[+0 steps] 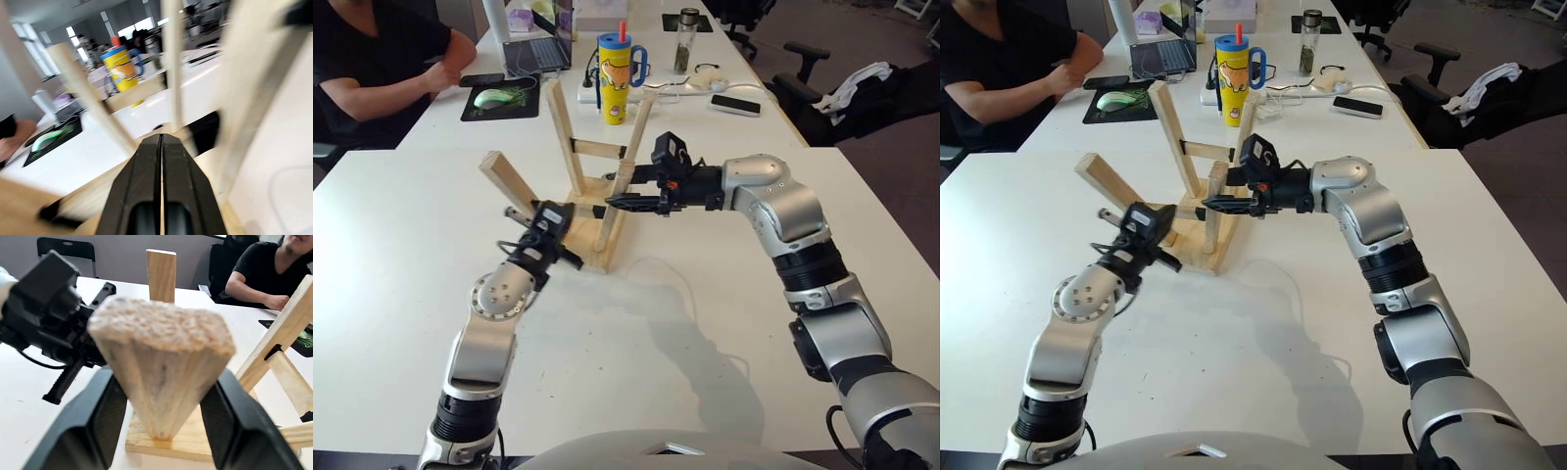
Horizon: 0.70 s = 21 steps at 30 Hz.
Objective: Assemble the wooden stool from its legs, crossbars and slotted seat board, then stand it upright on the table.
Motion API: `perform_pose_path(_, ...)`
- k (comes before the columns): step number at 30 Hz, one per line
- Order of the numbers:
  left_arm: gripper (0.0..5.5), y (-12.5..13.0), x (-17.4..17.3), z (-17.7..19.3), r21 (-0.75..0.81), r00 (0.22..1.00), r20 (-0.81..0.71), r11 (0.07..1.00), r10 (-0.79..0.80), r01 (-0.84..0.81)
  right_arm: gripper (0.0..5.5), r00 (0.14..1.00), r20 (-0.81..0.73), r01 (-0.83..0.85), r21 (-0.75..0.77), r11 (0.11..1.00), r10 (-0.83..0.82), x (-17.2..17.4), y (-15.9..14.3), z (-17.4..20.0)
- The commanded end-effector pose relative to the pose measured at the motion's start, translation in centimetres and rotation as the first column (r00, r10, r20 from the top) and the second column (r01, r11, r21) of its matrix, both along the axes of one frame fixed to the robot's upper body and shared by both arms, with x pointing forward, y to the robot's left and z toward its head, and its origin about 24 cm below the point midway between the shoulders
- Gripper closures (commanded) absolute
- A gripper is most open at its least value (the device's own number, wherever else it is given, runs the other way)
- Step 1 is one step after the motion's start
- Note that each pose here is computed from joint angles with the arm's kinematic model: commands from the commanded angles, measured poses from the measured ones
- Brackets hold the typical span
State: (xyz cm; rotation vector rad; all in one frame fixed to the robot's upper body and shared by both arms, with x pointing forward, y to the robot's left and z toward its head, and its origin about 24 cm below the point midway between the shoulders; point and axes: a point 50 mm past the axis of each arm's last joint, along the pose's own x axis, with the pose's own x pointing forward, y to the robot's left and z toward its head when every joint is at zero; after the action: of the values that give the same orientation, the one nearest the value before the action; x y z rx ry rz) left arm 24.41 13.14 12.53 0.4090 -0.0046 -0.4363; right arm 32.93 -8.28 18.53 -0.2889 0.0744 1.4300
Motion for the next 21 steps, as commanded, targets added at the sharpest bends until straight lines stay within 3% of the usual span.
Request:
perform_pose_path(1,5.50,1.2,-0.4,-1.4,0.046,0.997,-0.072,0.999,0.031,-0.028,3.43,0.998,-0.059,0.007,-0.099,0.995,-0.013,0.2,-0.9,-2.3)
perform_pose_path(7,5.50,0.6,-0.9,-0.8,0.059,0.998,0.026,0.996,-0.062,0.060,3.43,0.993,-0.088,0.069,-0.117,0.991,-0.079,0.4,-2.5,-3.4)
perform_pose_path(11,5.50,-0.2,-2.9,2.5,-0.018,0.910,0.353,0.971,-0.216,0.237,3.43,0.995,-0.083,0.050,-0.148,0.988,-0.063,0.5,-3.1,-3.1)
perform_pose_path(13,5.50,0.2,-3.4,3.0,0.017,0.869,0.436,0.968,-0.233,0.251,3.43,0.995,-0.077,0.046,-0.150,0.988,-0.058,0.6,-3.1,-2.7)
perform_pose_path(17,5.50,1.6,-4.9,-0.2,0.094,0.870,0.392,0.954,-0.298,0.284,3.43,0.996,-0.074,0.040,-0.153,0.987,-0.052,0.9,-3.0,-2.5)
perform_pose_path(21,5.50,3.1,-5.8,-3.7,0.032,0.929,0.266,0.966,-0.257,0.258,3.43,0.995,-0.084,0.031,-0.156,0.987,-0.044,0.8,-3.1,-2.6)
